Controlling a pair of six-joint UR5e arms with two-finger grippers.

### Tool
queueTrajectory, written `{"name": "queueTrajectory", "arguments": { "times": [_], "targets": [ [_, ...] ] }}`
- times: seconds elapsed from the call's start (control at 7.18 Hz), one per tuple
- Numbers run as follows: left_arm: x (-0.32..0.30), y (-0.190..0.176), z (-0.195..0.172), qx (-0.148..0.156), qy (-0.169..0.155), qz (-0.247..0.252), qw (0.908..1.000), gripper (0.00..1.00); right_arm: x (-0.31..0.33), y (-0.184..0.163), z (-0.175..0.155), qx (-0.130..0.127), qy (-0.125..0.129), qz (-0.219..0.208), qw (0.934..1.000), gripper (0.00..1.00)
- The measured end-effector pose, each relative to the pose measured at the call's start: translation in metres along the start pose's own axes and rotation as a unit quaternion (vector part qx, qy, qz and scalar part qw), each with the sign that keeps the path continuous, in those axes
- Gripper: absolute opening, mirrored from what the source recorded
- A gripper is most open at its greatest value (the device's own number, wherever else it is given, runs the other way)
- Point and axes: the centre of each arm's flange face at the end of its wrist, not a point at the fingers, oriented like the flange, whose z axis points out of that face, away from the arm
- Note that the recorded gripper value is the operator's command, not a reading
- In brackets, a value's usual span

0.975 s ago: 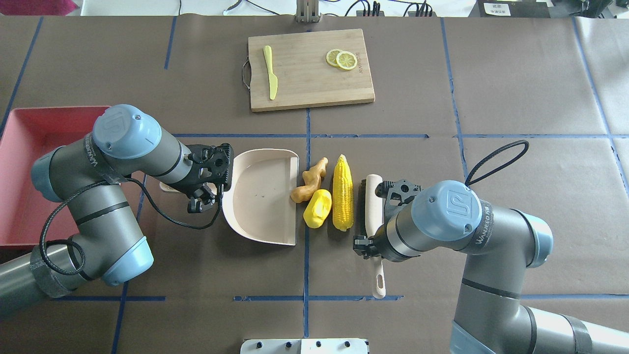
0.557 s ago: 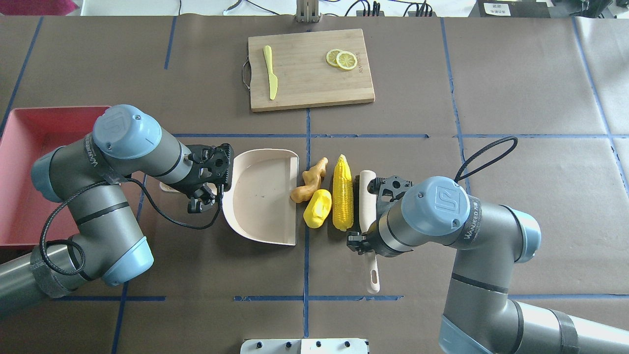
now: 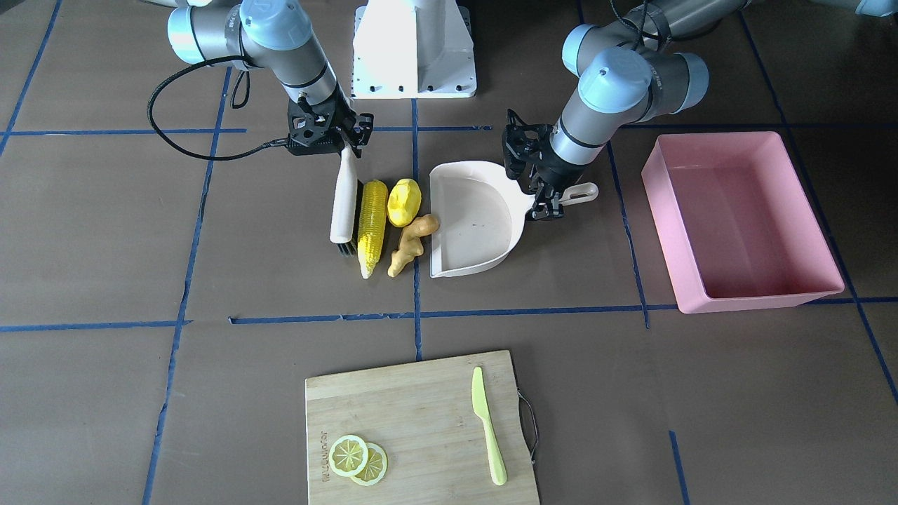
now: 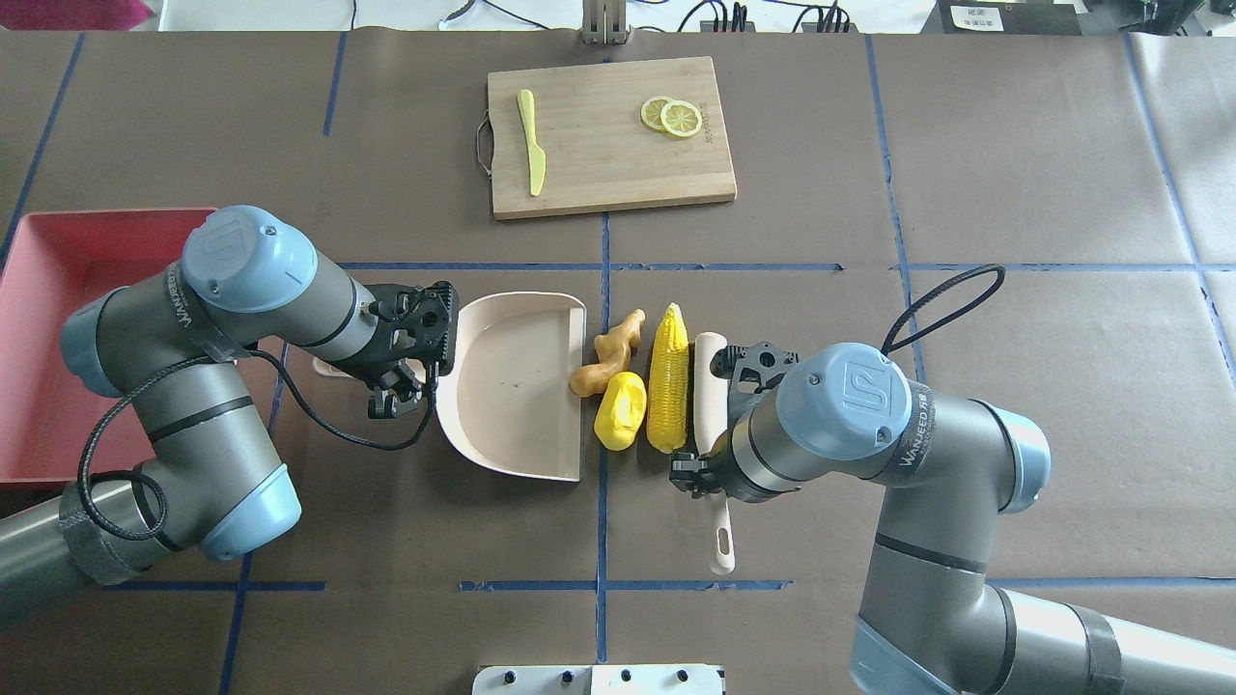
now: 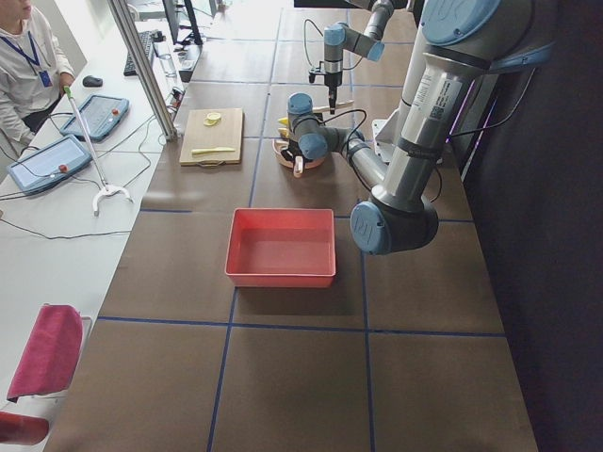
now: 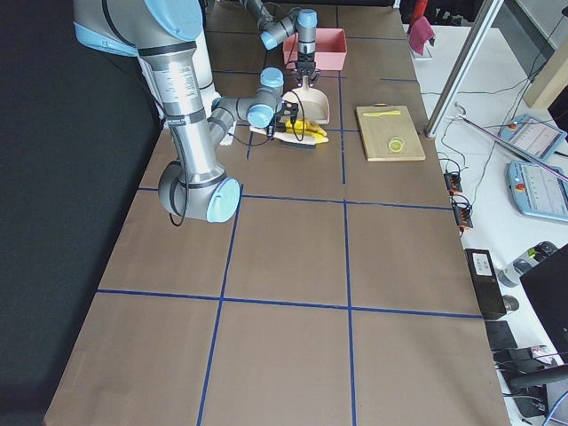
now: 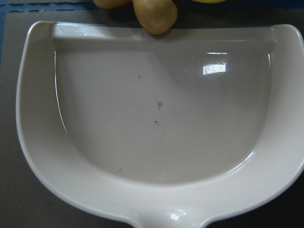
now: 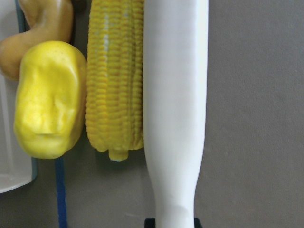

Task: Sweep and dump trash into bin
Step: 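Sweep the corn, squash and ginger into the dustpan with the right gripper's brush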

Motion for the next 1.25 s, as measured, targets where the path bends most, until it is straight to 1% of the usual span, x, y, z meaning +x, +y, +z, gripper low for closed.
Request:
{"name": "queueTrajectory", "arguments": {
  "times": [1.25],
  "targets": [
    [0.001,-0.001,0.002,-0.001,0.002,0.0,1.0,0.0,-0.048,0.001,0.005,-0.003,-0.018,-0.005,0.9998,0.0]
  ]
}}
